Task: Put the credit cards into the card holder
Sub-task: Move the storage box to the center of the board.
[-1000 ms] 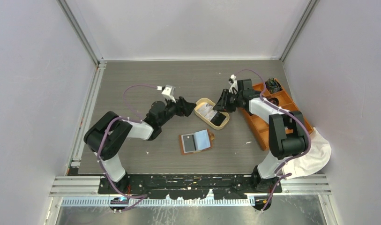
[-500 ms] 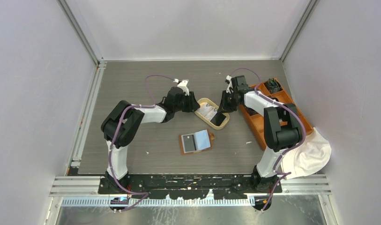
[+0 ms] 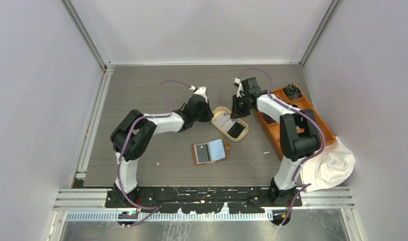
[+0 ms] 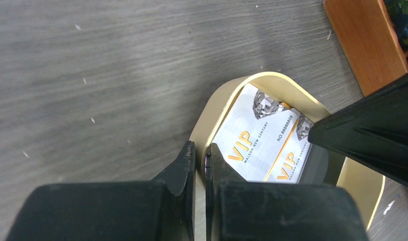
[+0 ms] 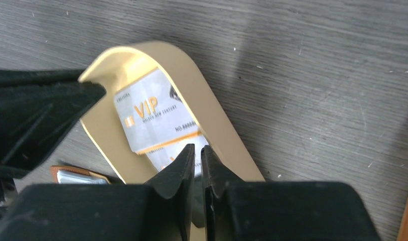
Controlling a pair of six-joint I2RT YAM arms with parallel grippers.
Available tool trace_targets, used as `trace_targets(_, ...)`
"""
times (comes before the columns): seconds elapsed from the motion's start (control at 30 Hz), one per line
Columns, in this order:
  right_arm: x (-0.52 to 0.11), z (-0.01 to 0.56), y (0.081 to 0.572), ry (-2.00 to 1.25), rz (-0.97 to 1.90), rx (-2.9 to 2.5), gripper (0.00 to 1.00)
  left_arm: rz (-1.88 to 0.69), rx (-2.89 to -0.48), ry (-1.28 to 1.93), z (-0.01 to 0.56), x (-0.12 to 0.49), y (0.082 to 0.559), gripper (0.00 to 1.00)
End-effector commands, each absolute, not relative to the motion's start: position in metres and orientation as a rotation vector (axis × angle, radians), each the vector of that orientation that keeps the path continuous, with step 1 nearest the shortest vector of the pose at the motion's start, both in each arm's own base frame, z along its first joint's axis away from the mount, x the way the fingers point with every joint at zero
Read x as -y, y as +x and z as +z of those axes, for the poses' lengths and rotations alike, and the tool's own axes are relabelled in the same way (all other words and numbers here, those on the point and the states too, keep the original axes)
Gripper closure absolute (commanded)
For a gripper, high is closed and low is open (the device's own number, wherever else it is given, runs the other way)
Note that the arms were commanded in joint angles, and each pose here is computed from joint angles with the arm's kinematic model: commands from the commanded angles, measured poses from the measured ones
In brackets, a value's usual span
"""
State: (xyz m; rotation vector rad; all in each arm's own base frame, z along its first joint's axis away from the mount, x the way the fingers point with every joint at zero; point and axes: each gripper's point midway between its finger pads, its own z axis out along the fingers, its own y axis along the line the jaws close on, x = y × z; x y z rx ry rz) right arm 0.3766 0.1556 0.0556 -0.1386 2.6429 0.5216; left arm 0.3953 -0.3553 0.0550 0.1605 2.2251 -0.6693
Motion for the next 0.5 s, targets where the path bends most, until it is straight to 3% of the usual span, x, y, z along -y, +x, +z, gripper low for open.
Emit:
trace_targets(0.0,-0.140,0.069,0.409,-0.186,0.356,-2.542,0.84,-0.748,-2.273,0.029,0.057,0.367,0.356,1.00)
trace_targets(0.3,-0.157,0.088,0.406,-0.251,0.470,-2.491,0.80,-0.578,-2.220,-0.456,0.063,0.334,0.341,1.00)
trace_targets(0.47,-0.177,0.116,0.393,-0.293,0.660,-2.416,0.65,-0.532,-2.169,-0.659,0.061,0.318,0.339,1.00)
